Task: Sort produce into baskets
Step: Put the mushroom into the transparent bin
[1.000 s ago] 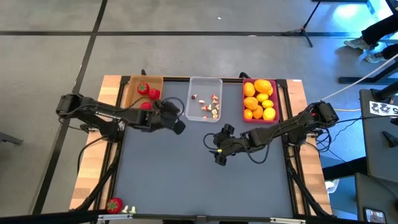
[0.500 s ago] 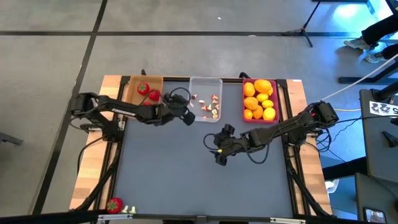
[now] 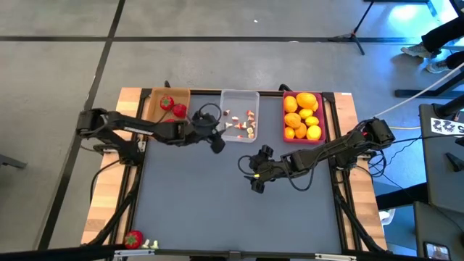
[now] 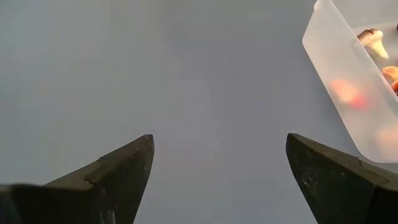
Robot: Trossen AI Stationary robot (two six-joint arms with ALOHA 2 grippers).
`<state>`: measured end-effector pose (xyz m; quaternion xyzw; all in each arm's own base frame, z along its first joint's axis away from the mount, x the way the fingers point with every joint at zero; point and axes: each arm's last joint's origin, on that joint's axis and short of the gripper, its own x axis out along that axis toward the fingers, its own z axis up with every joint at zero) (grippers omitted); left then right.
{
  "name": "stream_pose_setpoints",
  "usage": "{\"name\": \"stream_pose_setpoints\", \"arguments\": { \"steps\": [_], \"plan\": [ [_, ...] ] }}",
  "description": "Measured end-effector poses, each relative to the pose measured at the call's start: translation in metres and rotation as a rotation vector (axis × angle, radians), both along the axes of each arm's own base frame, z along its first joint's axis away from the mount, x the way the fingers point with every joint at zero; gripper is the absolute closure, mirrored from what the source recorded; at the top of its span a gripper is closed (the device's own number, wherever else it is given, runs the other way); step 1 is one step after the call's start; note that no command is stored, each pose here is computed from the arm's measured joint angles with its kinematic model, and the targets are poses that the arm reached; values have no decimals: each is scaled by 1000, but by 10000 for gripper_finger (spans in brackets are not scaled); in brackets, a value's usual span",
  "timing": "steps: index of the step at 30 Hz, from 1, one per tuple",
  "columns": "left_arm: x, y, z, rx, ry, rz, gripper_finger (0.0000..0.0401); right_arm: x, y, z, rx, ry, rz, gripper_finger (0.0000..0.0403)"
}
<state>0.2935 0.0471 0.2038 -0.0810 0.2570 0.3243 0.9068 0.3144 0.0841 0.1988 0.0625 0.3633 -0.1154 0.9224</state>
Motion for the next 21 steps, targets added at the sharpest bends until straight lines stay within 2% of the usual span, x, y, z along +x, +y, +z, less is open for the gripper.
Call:
{"name": "stream_pose_setpoints", "arguments": {
  "steps": [8, 12, 17, 21],
  "plan": [
    [-33, -41, 43, -9, -39, -150, 159, 0, 0, 0, 1, -4, 0, 42],
    [-44, -58, 60, -15, -107, -215, 115, 1, 0, 1, 3, -11, 1, 42],
    [-48, -75, 63, -43, -125, -285, 61, 1, 0, 1, 3, -10, 1, 43],
    [-50, -95, 62, -135, -123, -457, 44, 0, 0, 0, 2, -6, 1, 42]
  ]
}}
